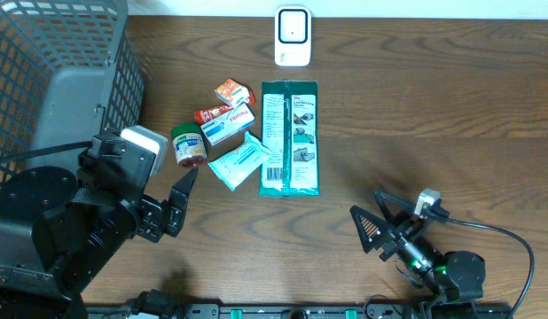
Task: Scan the item barcode
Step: 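Move the left arm aside and reach the right gripper to the glove pack, then grasp the glove pack with the right gripper and lift it toward the scanner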
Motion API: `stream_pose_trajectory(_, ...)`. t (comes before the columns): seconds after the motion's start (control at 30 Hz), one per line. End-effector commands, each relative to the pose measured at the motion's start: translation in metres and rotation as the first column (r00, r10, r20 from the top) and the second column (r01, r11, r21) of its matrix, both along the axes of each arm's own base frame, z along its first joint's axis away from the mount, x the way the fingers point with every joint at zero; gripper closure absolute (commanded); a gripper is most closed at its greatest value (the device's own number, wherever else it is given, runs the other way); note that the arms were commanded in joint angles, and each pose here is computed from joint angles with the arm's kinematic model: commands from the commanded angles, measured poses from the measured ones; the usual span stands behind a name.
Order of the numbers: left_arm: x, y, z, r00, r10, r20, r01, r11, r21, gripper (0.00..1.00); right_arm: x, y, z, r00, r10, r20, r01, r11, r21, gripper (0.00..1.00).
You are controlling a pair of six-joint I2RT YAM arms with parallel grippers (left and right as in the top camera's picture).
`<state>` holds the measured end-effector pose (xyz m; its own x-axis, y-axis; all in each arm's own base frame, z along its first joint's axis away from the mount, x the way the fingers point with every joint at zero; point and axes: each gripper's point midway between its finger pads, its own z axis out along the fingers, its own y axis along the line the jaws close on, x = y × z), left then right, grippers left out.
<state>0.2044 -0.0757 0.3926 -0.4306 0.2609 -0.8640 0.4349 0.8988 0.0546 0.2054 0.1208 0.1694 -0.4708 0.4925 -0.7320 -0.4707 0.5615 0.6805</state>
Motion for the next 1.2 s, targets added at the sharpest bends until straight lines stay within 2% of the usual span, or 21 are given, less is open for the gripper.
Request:
stream_pose_trajectory(0.0, 0.001, 0.003, 0.001, 1.0, 0.017, 0.004, -0.017, 1.0, 0.001, 0.14, 0.003, -0.001, 0.02, 0.998, 0.0, 0.062, 0.006, 0.995, -0.1, 0.01)
stream_pose_trajectory(0.17, 0.001, 0.003, 0.001, 1.0, 0.017, 0.004, -0.017, 1.0, 0.001, 0.14, 0.017, -0.001, 0.026, 1.0, 0.016, -0.004, -0.017, 0.975, -0.223, 0.01)
stream_pose_trajectory(0.47, 0.001, 0.003, 0.001, 1.0, 0.017, 0.004, -0.017, 1.0, 0.001, 0.14, 0.074, 0.023, 0.043, 0.986, 0.117, -0.122, -0.156, 0.908, -0.388, 0.01)
stream_pose_trajectory(0.6, 0.001, 0.003, 0.001, 1.0, 0.017, 0.004, -0.017, 1.0, 0.001, 0.14, 0.097, 0.055, 0.017, 0.964, 0.134, -0.229, -0.24, 0.807, -0.539, 0.01)
stream_pose_trajectory(0.77, 0.001, 0.003, 0.001, 1.0, 0.017, 0.004, -0.017, 1.0, 0.001, 0.14, 0.109, 0.087, -0.018, 0.941, 0.128, -0.314, -0.305, 0.721, -0.621, 0.01)
stream_pose_trajectory(0.87, 0.001, 0.003, 0.001, 1.0, 0.017, 0.004, -0.017, 1.0, 0.001, 0.14, 0.113, 0.098, -0.041, 0.926, 0.14, -0.349, -0.343, 0.699, -0.628, 0.01)
stream_pose_trajectory(0.97, 0.001, 0.003, 0.001, 1.0, 0.017, 0.004, -0.017, 1.0, 0.001, 0.14, 0.124, 0.098, -0.075, 0.911, 0.1, -0.401, -0.356, 0.682, -0.639, 0.12)
stream_pose_trajectory(1.17, 0.001, 0.003, 0.001, 1.0, 0.017, 0.004, -0.017, 1.0, 0.001, 0.14, 0.138, 0.086, -0.119, 0.874, -0.057, -0.483, -0.316, 0.688, -0.653, 0.1)
